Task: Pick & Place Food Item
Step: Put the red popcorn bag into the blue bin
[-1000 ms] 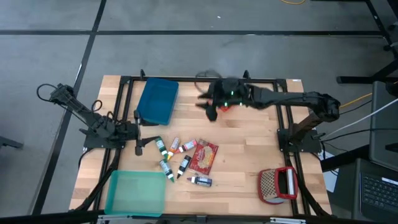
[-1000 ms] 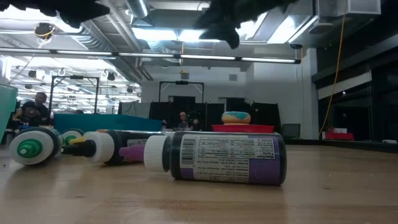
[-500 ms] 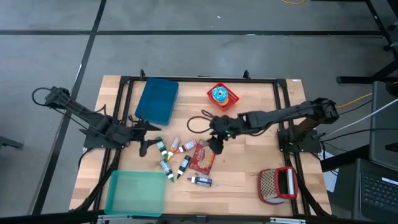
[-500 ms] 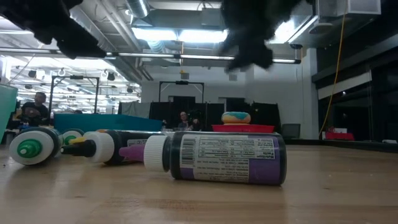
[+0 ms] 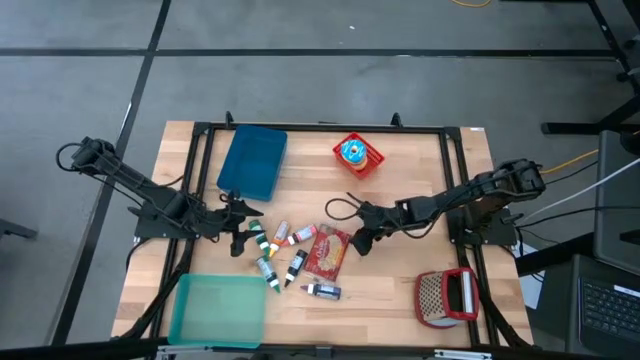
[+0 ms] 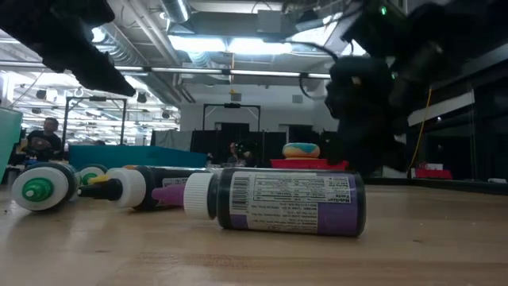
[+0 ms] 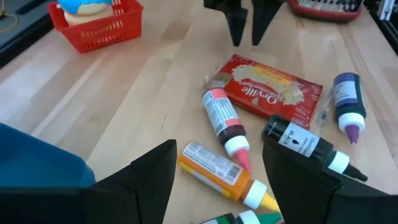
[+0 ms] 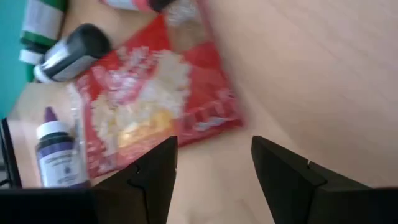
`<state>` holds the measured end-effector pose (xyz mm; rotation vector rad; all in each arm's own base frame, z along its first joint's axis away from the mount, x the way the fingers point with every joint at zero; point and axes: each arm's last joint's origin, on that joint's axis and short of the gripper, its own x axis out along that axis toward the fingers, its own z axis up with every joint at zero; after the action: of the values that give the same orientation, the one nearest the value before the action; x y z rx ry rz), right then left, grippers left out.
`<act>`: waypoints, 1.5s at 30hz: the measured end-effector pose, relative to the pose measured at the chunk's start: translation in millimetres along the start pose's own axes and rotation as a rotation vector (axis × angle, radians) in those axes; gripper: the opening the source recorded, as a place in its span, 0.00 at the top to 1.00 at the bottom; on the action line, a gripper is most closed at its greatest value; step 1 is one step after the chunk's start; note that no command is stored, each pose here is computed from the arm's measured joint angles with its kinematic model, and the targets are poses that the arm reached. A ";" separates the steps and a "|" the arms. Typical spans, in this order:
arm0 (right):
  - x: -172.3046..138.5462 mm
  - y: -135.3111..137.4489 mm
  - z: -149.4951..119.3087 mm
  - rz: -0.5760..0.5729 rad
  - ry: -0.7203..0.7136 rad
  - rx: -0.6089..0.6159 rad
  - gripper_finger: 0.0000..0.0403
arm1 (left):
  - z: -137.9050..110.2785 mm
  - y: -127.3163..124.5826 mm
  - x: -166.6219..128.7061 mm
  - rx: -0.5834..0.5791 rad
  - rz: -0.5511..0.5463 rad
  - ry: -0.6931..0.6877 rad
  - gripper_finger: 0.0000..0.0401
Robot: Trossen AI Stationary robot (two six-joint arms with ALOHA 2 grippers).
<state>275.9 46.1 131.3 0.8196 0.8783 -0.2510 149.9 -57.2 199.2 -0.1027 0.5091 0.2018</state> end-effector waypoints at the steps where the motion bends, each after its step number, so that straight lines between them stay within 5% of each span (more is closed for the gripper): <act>1: 0.8 -4.4 -1.9 0.002 0.000 0.017 0.48 | -0.4 -0.4 0.8 -0.004 0.001 0.003 0.41; 28: 33.0 -12.6 -3.0 0.103 -0.086 0.152 0.50 | -5.0 -2.8 4.9 -0.036 0.002 0.045 0.42; 34: 33.8 -12.3 -2.6 0.085 -0.091 0.129 0.63 | -5.3 -3.0 4.9 -0.043 -0.008 0.052 0.43; 40: 34.0 -12.5 -2.6 0.077 -0.100 0.085 0.94 | -5.3 -3.0 4.9 -0.042 -0.007 0.052 0.44; 45: 35.0 -7.4 1.3 0.082 -0.112 0.046 0.99 | -4.9 -2.2 4.9 -0.033 0.020 0.038 0.43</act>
<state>295.0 44.5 101.1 0.8740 0.7347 -0.2429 152.2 -59.2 192.6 -0.1340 0.5453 0.2281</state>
